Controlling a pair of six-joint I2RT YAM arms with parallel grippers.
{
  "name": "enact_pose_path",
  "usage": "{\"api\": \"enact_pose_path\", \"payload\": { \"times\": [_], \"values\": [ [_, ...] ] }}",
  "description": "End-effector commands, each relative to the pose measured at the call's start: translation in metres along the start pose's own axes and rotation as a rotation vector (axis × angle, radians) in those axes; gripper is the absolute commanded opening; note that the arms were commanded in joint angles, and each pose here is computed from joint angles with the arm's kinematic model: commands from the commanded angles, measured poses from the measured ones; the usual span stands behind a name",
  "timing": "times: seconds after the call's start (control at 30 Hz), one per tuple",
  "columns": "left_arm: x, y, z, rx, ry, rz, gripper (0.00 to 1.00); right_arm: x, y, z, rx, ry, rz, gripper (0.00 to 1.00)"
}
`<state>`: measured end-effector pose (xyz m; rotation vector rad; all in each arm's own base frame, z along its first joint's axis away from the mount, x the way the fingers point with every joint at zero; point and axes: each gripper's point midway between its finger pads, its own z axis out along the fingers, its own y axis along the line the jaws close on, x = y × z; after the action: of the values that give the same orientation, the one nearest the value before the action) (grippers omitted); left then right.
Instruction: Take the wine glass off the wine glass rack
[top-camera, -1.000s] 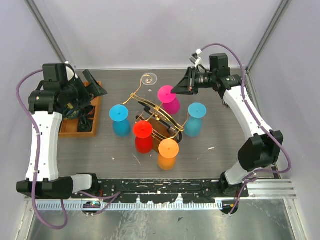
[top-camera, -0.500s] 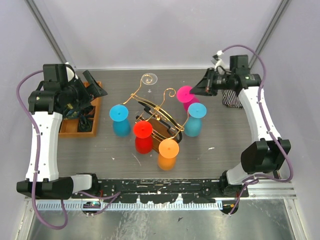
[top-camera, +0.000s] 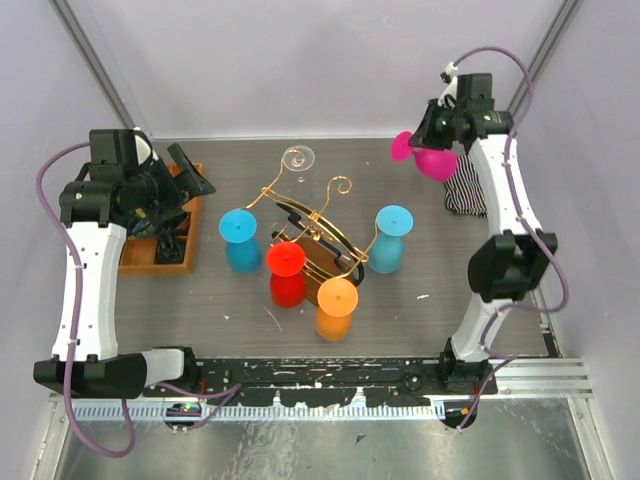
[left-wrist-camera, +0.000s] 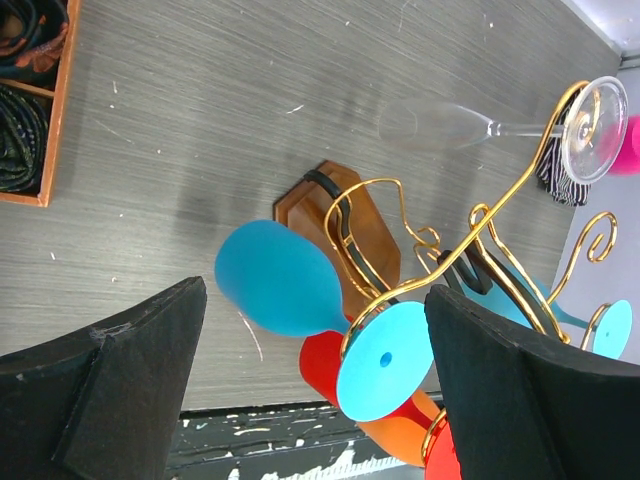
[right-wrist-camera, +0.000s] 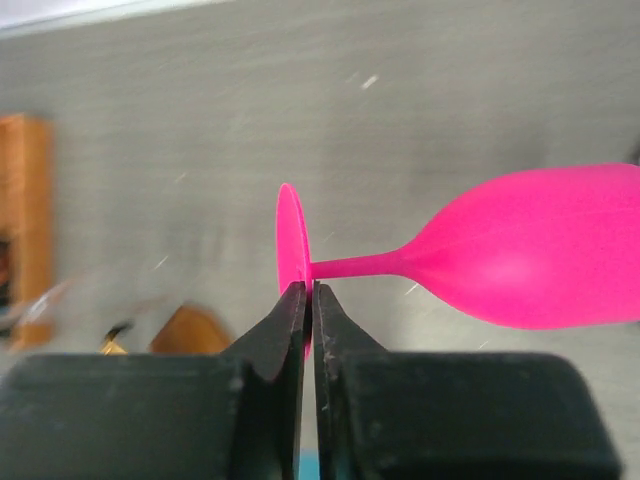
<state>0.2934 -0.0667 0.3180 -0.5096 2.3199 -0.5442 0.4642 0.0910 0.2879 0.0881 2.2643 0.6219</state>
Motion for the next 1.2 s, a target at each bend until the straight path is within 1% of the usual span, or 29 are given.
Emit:
{"api": "enact_pose_path", "payload": {
  "times": [0.0, 0.03, 0.07, 0.1, 0.13, 0.23, 0.33, 0.63, 0.77, 0.8, 0.93, 1.17],
  "values": [
    [-0.005, 0.0, 0.001, 0.002, -0.02, 0.031, 0.98, -0.064, -0.057, 0.029, 0.398, -0.162, -0.242, 0.16],
    [-0.006, 0.001, 0.005, -0.007, -0.013, 0.03, 0.98, -0.069, -0.062, 0.038, 0.482, -0.161, -0.313, 0.21],
    [-0.007, 0.002, 0.01, -0.016, -0.004, 0.028, 0.98, -0.074, -0.072, 0.043, 0.58, -0.167, -0.377, 0.22],
    [-0.009, 0.002, 0.011, -0.014, -0.006, 0.027, 0.98, -0.075, -0.081, 0.051, 0.644, -0.166, -0.414, 0.1],
    [-0.009, 0.001, 0.013, -0.011, -0.003, 0.024, 0.98, -0.074, -0.089, 0.061, 0.689, -0.166, -0.435, 0.02],
    [-0.007, 0.001, 0.017, -0.01, 0.012, 0.016, 0.98, -0.07, -0.115, 0.081, 0.878, -0.151, -0.55, 0.01],
    [-0.005, 0.003, 0.02, -0.008, 0.016, 0.01, 0.98, -0.069, -0.137, 0.101, 0.974, -0.147, -0.598, 0.01],
    [0.003, 0.004, 0.036, 0.009, 0.056, -0.007, 0.98, -0.084, -0.172, 0.124, 1.139, -0.17, -0.735, 0.01],
    [0.006, 0.004, 0.045, 0.018, 0.078, -0.016, 0.98, -0.082, -0.183, 0.132, 1.164, -0.163, -0.771, 0.01],
    [0.006, 0.004, 0.047, 0.021, 0.082, -0.017, 0.98, -0.073, -0.191, 0.142, 1.163, -0.137, -0.779, 0.01],
    [0.004, 0.003, 0.048, 0.026, 0.082, -0.012, 0.98, -0.057, -0.208, 0.155, 1.195, -0.087, -0.812, 0.01],
    [0.0, 0.001, 0.051, 0.028, 0.081, 0.001, 0.98, -0.043, -0.219, 0.176, 1.166, -0.062, -0.826, 0.01]
  ]
}}
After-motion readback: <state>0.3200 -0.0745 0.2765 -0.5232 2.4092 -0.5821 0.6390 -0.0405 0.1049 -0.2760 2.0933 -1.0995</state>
